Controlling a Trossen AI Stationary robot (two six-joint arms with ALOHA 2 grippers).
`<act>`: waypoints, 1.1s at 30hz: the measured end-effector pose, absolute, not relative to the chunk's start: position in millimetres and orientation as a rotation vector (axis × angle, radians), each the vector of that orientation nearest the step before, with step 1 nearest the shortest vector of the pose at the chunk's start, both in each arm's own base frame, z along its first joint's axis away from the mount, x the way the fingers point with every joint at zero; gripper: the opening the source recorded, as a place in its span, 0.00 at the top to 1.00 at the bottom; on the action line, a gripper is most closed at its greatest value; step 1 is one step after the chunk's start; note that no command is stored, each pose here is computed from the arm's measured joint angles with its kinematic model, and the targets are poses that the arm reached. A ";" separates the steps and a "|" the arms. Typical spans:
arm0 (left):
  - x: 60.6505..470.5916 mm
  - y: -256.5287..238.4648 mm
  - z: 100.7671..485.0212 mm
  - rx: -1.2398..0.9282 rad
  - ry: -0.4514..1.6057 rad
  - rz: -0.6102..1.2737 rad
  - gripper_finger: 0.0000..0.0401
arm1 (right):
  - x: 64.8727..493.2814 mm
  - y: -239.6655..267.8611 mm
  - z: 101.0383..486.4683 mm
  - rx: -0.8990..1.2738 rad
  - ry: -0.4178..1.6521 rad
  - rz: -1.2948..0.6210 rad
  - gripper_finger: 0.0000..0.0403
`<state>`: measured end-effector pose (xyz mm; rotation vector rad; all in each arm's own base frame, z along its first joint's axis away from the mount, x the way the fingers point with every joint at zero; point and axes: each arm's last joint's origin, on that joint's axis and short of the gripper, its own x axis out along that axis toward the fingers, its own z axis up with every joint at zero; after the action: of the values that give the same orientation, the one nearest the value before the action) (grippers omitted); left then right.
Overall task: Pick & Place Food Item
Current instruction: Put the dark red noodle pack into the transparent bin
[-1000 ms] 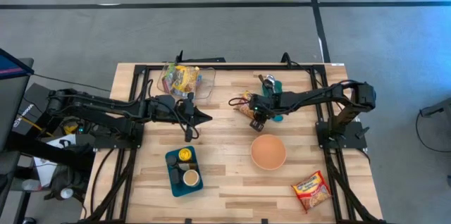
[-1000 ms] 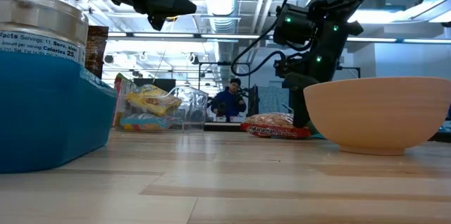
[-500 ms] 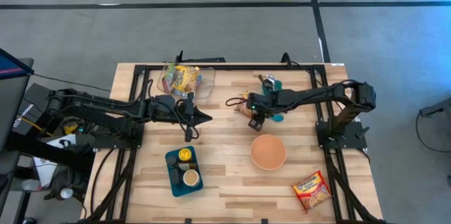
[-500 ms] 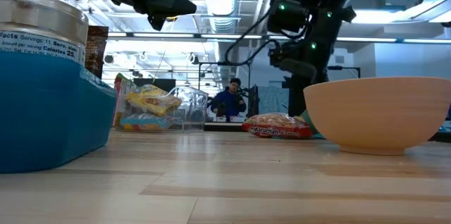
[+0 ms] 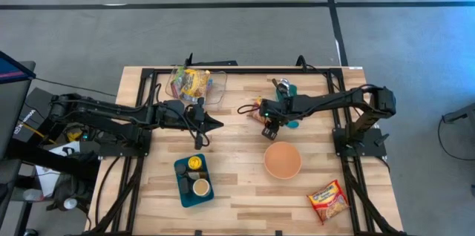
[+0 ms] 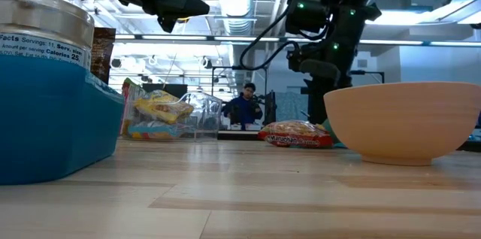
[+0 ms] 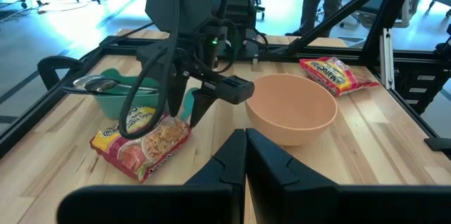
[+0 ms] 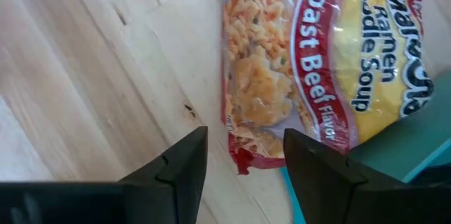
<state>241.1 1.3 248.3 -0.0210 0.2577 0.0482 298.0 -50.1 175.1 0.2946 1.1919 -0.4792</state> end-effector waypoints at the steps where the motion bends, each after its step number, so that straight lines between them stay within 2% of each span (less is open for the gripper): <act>1: 241.1 1.3 248.4 -0.021 0.257 0.048 0.99 | 297.5 -50.5 174.9 0.297 1.195 -0.482 0.55; 7: 241.1 1.4 248.4 -0.021 0.257 0.049 0.99 | 298.3 -52.1 172.8 0.299 1.199 -0.489 0.46; 11: 241.1 1.3 248.4 -0.021 0.257 0.048 0.99 | 301.0 -52.7 158.2 0.295 1.254 -0.495 0.41; 17: 241.1 1.3 248.4 -0.021 0.257 0.048 0.99 | 304.6 -52.6 141.0 0.236 1.305 -0.540 0.41; 25: 241.1 1.3 248.3 -0.021 0.258 0.048 0.99 | 305.7 -47.2 139.9 0.189 1.302 -0.559 0.49; 33: 241.1 1.3 248.4 -0.021 0.257 0.048 0.99 | 306.3 -43.2 140.1 0.179 1.302 -0.550 0.71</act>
<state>241.1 1.3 248.4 -0.0210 0.2574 0.0482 306.3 -43.2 140.1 0.1785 1.3018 -0.5499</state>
